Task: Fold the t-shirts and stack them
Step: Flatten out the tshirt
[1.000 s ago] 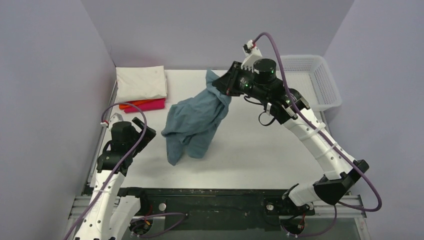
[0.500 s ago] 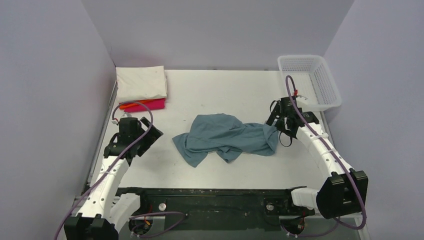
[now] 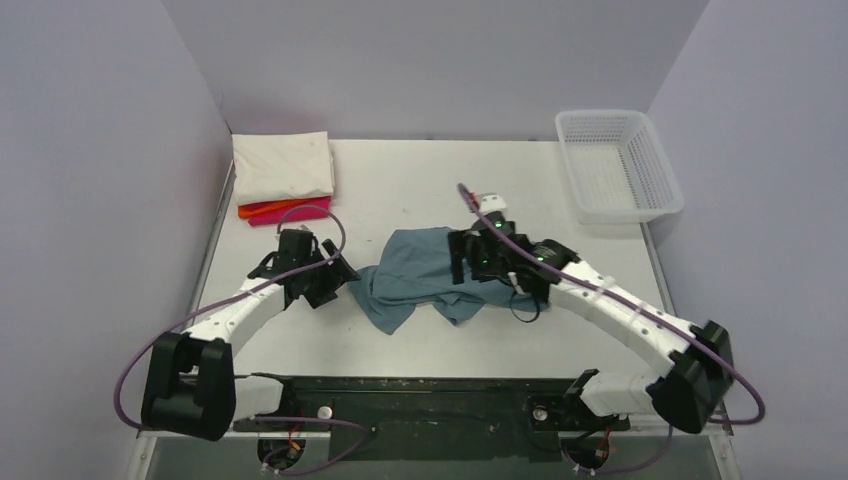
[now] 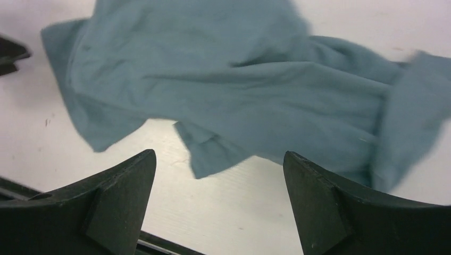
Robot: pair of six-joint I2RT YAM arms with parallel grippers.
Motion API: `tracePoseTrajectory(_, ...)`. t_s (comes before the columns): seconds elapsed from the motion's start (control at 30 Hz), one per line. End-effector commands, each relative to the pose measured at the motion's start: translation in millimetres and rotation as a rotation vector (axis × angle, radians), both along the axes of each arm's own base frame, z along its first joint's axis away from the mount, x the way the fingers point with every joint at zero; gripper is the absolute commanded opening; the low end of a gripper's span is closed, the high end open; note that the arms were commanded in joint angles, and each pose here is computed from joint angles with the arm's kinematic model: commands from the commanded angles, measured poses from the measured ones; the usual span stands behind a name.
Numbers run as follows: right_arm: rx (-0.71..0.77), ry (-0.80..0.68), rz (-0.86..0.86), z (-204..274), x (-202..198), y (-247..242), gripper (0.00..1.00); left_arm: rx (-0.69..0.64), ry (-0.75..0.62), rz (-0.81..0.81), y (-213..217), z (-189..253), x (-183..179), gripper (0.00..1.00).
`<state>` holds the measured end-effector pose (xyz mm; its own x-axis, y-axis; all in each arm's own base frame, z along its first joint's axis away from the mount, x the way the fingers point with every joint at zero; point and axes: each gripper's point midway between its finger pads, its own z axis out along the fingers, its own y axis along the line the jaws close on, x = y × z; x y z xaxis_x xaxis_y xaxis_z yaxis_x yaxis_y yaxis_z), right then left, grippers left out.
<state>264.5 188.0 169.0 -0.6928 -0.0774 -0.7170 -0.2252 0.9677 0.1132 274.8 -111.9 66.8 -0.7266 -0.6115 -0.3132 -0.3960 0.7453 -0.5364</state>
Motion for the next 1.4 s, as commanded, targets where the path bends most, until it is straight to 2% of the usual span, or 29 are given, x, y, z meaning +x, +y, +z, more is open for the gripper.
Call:
tracePoseTrajectory(0.0,0.027,0.011,0.249,-13.0,-7.8,99.3,0.83,0.007,-0.077,-0.058,-16.6,1.2,29.4,0.83)
tracePoseTrajectory(0.13,-0.007,0.024,0.342,-27.6,-11.0,164.4,0.79,0.081,0.002,-0.068,-12.7,-28.4,34.1,0.68)
tracePoseTrajectory(0.23,-0.036,0.052,0.431,-47.0,-13.5,203.5,0.75,0.079,0.066,-0.087,-17.7,-52.1,31.3,0.57)
tracePoseTrajectory(0.4,-0.126,0.072,0.483,-76.5,-7.2,216.1,0.67,0.025,0.08,-0.135,-34.7,-68.8,26.9,0.38)
tracePoseTrajectory(0.5,-0.195,0.088,0.5,-95.5,-4.4,210.6,0.64,0.024,0.079,-0.159,-40.1,-71.8,25.8,0.02)
tracePoseTrajectory(0.77,-0.269,0.118,0.519,-121.5,2.6,192.1,0.53,0.082,0.059,-0.123,-27.6,-69.0,23.7,0.0)
tracePoseTrajectory(1.03,-0.278,0.108,0.578,-138.1,7.8,199.0,0.51,0.062,0.061,-0.124,-30.2,-69.3,21.2,0.0)
tracePoseTrajectory(1.23,-0.258,0.152,0.66,-149.0,-4.7,206.0,0.5,0.063,0.063,-0.121,-30.2,-69.2,22.6,0.0)
tracePoseTrajectory(1.37,-0.259,0.115,0.61,-146.3,3.7,203.8,0.31,0.065,0.065,-0.119,-29.9,-69.7,22.9,0.0)
